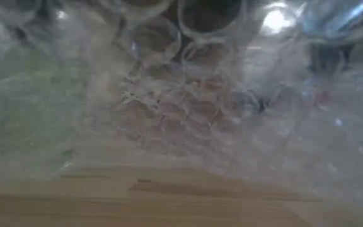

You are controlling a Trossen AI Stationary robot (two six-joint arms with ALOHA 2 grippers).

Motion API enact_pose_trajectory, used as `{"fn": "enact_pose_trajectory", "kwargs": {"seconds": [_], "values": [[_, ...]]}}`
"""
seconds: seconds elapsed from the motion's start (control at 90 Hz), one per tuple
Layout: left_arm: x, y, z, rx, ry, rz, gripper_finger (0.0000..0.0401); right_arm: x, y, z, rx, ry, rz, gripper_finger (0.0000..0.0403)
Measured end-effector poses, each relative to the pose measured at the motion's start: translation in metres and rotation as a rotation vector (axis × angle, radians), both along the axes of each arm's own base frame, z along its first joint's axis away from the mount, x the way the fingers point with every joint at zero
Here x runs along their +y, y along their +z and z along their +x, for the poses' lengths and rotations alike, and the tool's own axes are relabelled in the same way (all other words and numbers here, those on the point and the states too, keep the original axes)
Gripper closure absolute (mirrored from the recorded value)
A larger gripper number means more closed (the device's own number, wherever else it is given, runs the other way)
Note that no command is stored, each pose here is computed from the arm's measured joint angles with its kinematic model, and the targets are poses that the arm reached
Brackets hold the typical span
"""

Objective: Wrap mug
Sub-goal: Wrap the green mug with bubble wrap

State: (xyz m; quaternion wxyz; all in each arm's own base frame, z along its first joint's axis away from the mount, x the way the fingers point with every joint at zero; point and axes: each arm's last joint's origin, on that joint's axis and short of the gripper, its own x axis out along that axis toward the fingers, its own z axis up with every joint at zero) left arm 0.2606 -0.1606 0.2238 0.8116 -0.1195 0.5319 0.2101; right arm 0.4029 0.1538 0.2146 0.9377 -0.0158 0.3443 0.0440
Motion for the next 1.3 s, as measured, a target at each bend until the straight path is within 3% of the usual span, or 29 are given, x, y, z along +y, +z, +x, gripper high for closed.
{"fn": "enact_pose_trajectory", "kwargs": {"seconds": [0.233,0.533,0.8,0.944,1.122,1.3], "values": [[0.0,0.0,0.0,-0.002,0.0,-0.002,0.0231,0.0,0.005,0.025,-0.254,0.079,-0.005,0.0228],[0.0,0.01,-0.001,0.0,-0.003,-0.012,0.0231,0.003,-0.047,0.045,-0.269,0.062,-0.002,0.0228],[-0.004,0.043,-0.003,-0.001,-0.015,0.021,0.0231,0.002,-0.048,0.046,-0.267,0.067,0.004,0.0228],[0.0,0.055,-0.002,-0.079,0.011,0.152,0.0231,0.002,-0.048,0.046,-0.27,0.067,0.005,0.0228],[0.014,0.043,0.004,-0.062,0.026,0.241,0.0231,0.002,-0.048,0.046,-0.27,0.067,0.006,0.0228],[0.015,0.019,0.008,-0.018,-0.022,0.122,0.0231,0.003,-0.049,0.045,-0.259,0.072,0.015,0.0228]]}}
